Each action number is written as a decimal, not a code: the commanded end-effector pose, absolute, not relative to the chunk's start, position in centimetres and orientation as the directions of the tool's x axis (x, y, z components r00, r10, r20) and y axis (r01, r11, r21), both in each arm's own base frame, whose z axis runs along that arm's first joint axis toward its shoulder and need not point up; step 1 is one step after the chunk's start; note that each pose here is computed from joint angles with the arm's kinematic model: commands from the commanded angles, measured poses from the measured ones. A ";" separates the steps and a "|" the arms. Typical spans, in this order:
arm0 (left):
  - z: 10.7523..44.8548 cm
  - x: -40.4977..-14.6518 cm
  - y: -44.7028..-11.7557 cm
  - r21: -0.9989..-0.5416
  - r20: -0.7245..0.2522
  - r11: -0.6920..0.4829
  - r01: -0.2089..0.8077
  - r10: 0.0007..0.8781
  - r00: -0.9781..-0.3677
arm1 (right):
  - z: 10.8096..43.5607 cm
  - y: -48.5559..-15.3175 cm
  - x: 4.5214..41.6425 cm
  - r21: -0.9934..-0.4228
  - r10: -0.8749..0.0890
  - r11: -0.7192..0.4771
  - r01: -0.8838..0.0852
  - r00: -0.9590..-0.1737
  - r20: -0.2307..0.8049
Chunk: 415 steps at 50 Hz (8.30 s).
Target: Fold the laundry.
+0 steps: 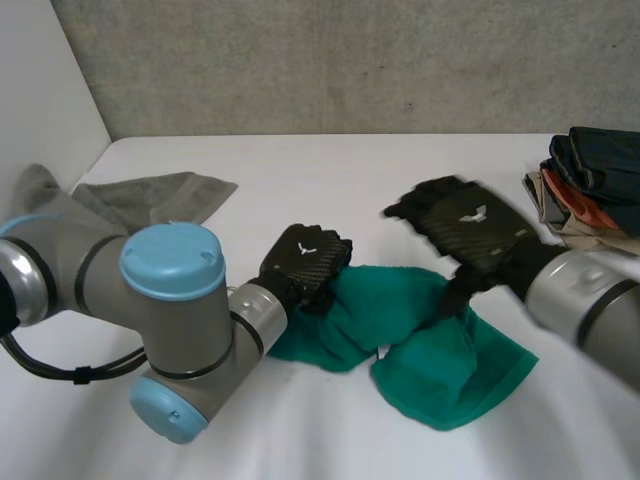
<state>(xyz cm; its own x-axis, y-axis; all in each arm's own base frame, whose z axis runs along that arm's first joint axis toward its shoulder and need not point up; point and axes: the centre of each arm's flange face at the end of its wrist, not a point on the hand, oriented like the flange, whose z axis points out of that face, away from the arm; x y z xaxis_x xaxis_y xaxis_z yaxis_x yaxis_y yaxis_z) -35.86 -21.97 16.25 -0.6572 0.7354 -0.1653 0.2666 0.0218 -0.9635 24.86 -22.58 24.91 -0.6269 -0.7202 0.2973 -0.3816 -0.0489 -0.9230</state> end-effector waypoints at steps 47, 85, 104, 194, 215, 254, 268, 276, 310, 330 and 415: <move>24.4 -35.7 -27.3 -0.797 -0.499 -0.568 0.204 0.429 -0.753 | 26.2 -33.6 26.6 -0.921 -0.525 -0.328 -0.208 -0.771 0.361; 17.4 -24.2 -26.9 -0.888 -0.321 0.151 0.434 0.472 -0.821 | 14.3 -27.8 25.9 -0.825 -0.713 -0.021 -0.565 -0.570 0.408; 11.3 -24.2 -30.9 -0.873 -0.209 0.256 0.415 0.574 -0.792 | 14.2 -27.8 25.9 -0.823 -0.713 -0.021 -0.568 -0.569 0.411; 42.0 -20.2 -24.5 -0.881 -0.325 -0.425 0.208 0.223 -0.919 | 41.6 -30.9 14.1 -0.776 -0.198 -0.283 -0.563 -0.758 0.622; 34.2 -25.8 -39.4 -0.808 -0.465 -0.486 0.333 0.178 -0.867 | 31.9 -41.2 20.9 -0.813 -0.238 -0.229 -0.536 -0.778 0.581; 15.9 -23.0 -31.4 -0.876 -0.476 -0.084 0.475 0.303 -0.825 | 16.4 -36.0 22.5 -0.798 -0.505 -0.063 -0.599 -0.671 0.543; 17.8 -18.5 -15.0 -0.493 -0.545 0.216 0.843 0.678 -0.493 | 19.1 -23.4 15.6 -0.388 -0.730 0.139 -0.911 -0.359 0.582; 18.7 -20.0 -19.0 -0.605 -0.646 0.079 0.792 0.532 -0.547 | 18.2 -25.6 15.6 -0.470 -0.671 0.148 -0.870 -0.437 0.599; 14.2 -32.5 -36.8 -0.683 -0.731 -0.272 0.679 0.259 -0.631 | 14.8 -41.2 24.9 -0.642 -0.300 -0.082 -0.762 -0.596 0.745; 19.9 -29.1 -27.0 -0.870 -0.492 -0.197 0.452 0.416 -0.765 | 17.5 -33.0 15.6 -0.808 -0.552 0.308 -0.502 -0.786 0.278; 22.1 -26.4 -25.0 -0.892 -0.451 -0.216 0.397 0.373 -0.811 | 12.7 -27.2 25.2 -0.741 -0.678 0.055 -0.669 -0.570 0.464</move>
